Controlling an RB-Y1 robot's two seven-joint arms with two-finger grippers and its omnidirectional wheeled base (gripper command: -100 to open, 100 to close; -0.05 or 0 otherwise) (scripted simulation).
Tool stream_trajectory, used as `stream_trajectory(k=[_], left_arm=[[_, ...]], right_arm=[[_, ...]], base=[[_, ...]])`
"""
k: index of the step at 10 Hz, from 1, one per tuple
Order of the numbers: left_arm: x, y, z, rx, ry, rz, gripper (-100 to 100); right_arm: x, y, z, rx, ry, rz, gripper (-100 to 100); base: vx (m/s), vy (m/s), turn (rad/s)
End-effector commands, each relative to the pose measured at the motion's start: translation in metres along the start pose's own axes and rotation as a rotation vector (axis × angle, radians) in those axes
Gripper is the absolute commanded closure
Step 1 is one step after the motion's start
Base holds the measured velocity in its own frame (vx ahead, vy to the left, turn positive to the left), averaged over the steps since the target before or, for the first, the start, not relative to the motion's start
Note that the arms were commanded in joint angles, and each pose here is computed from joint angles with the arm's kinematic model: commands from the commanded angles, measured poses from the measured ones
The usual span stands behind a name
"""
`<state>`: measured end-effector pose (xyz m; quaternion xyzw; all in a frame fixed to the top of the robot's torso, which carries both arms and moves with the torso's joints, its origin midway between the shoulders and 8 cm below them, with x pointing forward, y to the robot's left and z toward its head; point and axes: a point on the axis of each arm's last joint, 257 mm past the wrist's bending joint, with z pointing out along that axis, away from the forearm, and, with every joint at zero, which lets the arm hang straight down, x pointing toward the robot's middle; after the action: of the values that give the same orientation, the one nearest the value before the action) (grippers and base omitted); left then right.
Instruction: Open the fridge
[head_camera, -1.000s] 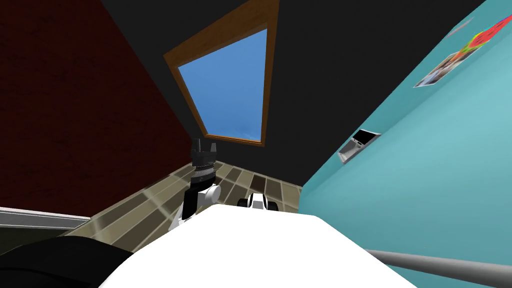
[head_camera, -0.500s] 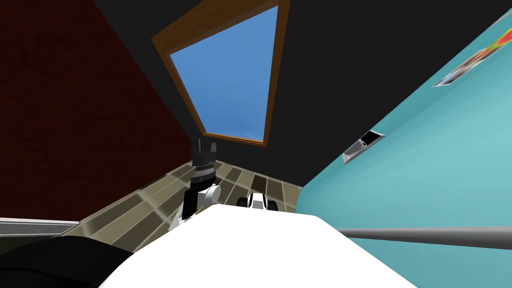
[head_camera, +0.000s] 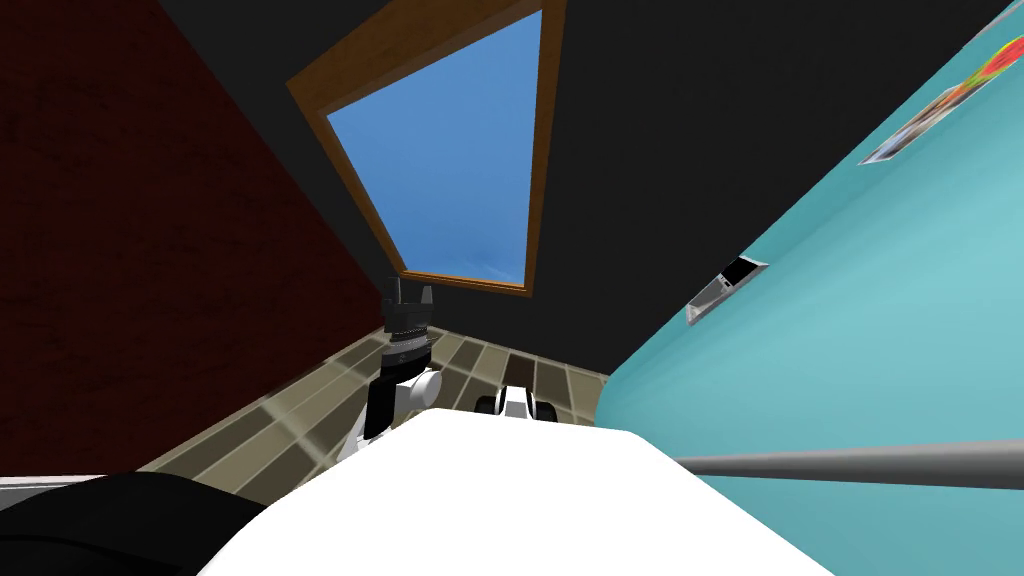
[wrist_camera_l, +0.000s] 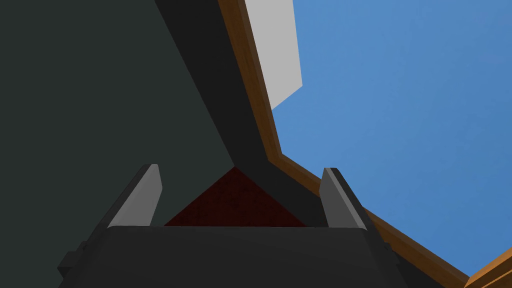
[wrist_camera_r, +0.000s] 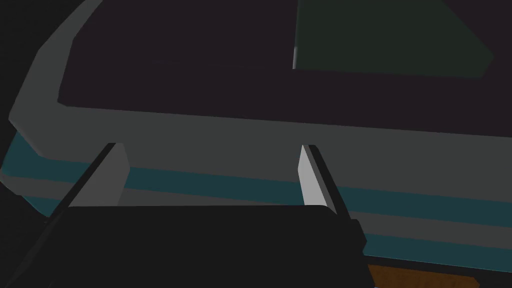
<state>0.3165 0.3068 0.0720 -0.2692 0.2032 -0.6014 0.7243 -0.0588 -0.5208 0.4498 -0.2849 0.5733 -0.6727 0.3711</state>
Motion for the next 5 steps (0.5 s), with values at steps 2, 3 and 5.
stream_trajectory(k=[2,3,5], left_arm=[[0.000,0.000,0.000,0.000,0.000,0.000,0],[0.000,0.000,0.000,0.000,0.000,0.000,0],[0.000,0.000,0.000,0.000,0.000,0.000,0]], right_arm=[[-0.001,0.034,0.013,-0.081,-0.022,0.006,-100],[-0.011,0.043,0.021,-0.116,-0.046,-0.009,-100],[-0.024,0.051,0.031,-0.165,-0.064,-0.037,-100]], base=[[0.113,0.057,-0.081],[0.071,0.058,-0.032],[0.040,0.031,-0.021]])
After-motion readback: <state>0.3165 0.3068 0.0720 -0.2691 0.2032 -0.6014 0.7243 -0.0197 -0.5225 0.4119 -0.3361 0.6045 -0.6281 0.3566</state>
